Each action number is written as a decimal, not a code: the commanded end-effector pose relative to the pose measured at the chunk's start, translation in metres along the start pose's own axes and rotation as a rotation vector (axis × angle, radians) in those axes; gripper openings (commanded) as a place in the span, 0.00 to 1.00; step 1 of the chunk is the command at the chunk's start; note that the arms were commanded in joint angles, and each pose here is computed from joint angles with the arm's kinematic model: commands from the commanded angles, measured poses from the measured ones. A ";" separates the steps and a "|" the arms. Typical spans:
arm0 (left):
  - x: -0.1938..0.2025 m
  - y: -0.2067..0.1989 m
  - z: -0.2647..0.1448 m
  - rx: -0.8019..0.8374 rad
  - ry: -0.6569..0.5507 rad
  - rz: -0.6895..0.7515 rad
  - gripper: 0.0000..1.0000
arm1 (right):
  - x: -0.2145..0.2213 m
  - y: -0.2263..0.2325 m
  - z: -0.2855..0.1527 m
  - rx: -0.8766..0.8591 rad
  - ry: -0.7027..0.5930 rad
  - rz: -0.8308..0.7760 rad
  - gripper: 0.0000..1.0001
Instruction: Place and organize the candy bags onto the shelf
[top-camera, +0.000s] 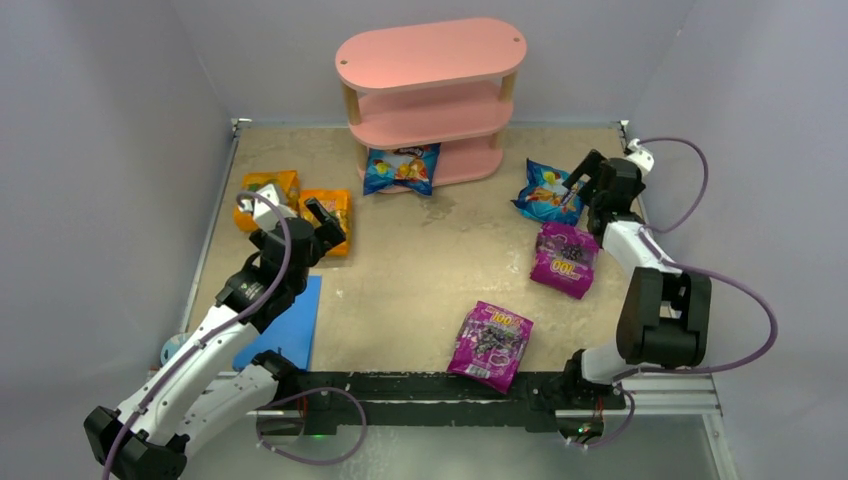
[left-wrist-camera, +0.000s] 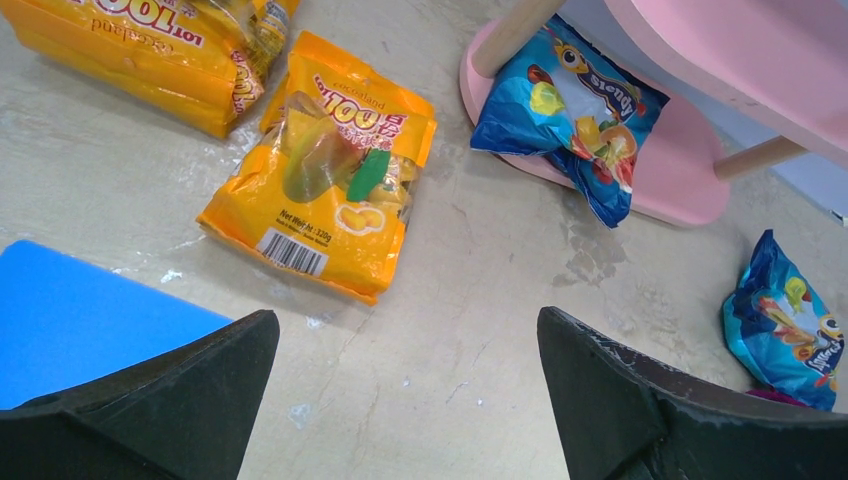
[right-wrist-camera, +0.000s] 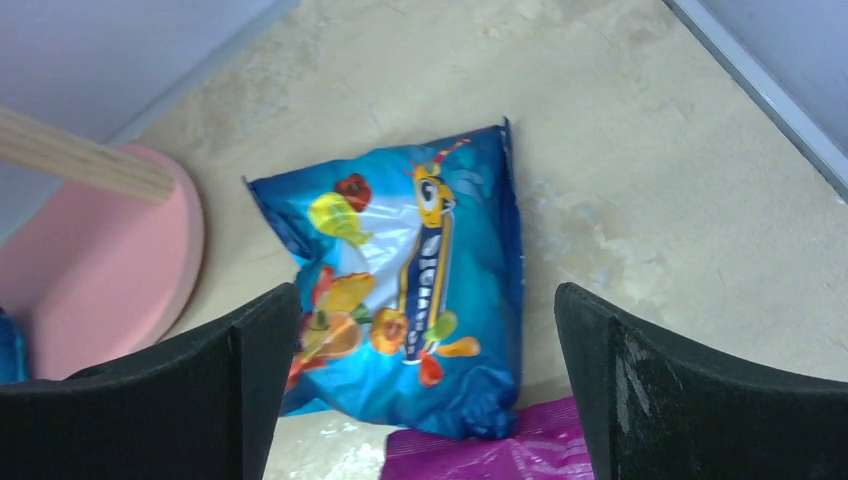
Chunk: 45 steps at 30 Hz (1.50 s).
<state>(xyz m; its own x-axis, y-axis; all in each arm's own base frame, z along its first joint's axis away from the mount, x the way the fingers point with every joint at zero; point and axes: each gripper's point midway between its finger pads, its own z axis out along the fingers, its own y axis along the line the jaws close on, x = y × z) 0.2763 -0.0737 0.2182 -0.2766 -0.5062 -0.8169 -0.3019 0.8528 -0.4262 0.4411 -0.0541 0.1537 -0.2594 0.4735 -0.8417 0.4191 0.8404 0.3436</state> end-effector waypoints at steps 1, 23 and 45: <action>-0.010 -0.012 -0.002 0.043 -0.018 -0.007 0.99 | 0.006 -0.006 0.012 -0.062 0.062 0.026 0.98; 0.000 -0.025 0.000 0.107 0.022 -0.019 0.99 | 0.048 -0.003 0.056 -0.198 0.137 -0.053 0.38; 0.042 -0.156 -0.073 1.010 0.254 0.231 0.99 | 0.053 0.205 -0.252 -1.764 -0.305 -0.951 0.07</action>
<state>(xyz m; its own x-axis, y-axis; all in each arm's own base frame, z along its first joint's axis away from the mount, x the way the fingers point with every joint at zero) 0.2707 -0.1910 0.2472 -0.4762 -0.3094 -0.8231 0.3407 0.7980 -0.4971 0.3518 0.1854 0.2296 0.0350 -0.1845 -0.9822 -0.8849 0.4511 -0.1163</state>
